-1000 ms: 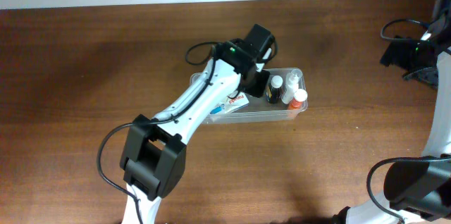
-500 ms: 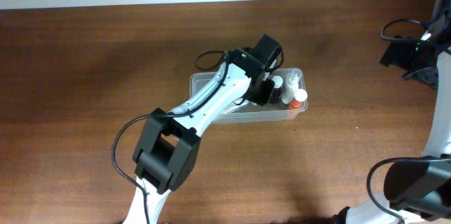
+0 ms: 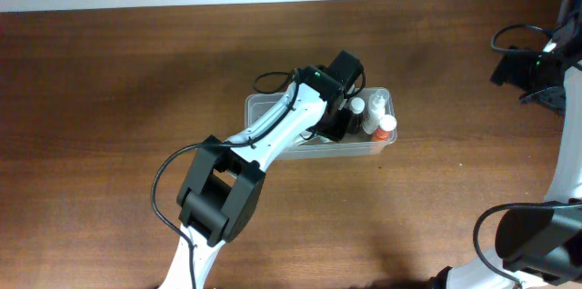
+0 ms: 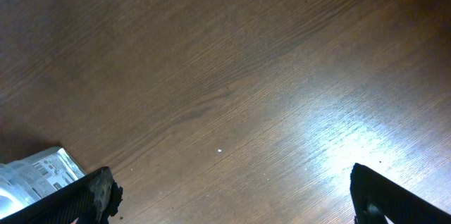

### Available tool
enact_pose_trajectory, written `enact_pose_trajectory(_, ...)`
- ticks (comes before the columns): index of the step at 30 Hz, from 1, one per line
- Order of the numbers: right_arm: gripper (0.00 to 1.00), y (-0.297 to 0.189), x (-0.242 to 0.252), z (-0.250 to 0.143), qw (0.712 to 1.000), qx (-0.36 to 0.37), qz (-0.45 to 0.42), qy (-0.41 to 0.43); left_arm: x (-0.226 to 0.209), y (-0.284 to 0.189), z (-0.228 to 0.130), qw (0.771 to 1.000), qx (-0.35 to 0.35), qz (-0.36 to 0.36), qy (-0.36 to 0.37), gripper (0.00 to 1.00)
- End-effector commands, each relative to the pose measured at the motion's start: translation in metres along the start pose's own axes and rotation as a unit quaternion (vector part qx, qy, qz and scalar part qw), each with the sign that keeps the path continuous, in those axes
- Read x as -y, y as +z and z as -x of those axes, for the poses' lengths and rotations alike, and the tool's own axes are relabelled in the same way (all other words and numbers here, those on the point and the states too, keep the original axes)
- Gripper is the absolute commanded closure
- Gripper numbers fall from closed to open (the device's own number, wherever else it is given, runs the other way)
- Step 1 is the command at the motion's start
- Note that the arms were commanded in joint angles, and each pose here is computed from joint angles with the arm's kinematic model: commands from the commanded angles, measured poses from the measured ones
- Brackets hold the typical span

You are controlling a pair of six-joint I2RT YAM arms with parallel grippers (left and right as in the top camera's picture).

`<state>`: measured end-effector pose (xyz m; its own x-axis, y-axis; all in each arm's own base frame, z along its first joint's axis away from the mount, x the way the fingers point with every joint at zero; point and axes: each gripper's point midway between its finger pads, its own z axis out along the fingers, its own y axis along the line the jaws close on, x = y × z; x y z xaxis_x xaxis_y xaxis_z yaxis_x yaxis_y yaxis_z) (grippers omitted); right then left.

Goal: Pack container
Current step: 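Lower the gold-lidded jar into the container beside the Panadol box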

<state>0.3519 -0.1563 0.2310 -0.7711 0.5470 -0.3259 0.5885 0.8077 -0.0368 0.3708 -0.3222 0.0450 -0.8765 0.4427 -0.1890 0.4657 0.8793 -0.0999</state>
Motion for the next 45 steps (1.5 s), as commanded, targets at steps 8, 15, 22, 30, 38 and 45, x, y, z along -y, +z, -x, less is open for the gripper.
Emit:
enact_pose_trajectory(8, 0.02, 0.0009, 0.0026, -0.0009, 1.000, -0.001, -0.005, 0.007, 0.0009, -0.0009, 0.0040, 1.000, 0.003, -0.004, 0.007, 0.69)
enact_pose_trajectory(15, 0.02, 0.0009, 0.0026, -0.0008, 1.000, -0.001, -0.005, 0.007, 0.0010, -0.0011, 0.0043, 1.000, 0.004, -0.004, 0.007, 0.68)
enact_pose_trajectory(22, 0.02, 0.0009, 0.0026, -0.0009, 1.000, -0.001, -0.005, 0.007, 0.0011, -0.0011, 0.0042, 1.000, 0.004, -0.005, 0.007, 0.67)
enact_pose_trajectory(30, 0.02, 0.0009, 0.0026, -0.0008, 1.000, -0.001, -0.005, 0.007, 0.0070, -0.0038, 0.0058, 1.000, 0.005, -0.021, 0.008, 0.66)
enact_pose_trajectory(38, 0.02, 0.0009, 0.0026, -0.0008, 1.000, -0.001, -0.005, 0.007, 0.0069, -0.0041, 0.0062, 1.000, 0.005, -0.020, 0.010, 0.66)
enact_pose_trajectory(45, 0.02, 0.0009, 0.0026, -0.0008, 1.000, -0.001, -0.005, 0.007, 0.0069, -0.0041, 0.0068, 1.000, 0.007, -0.020, 0.019, 0.67)
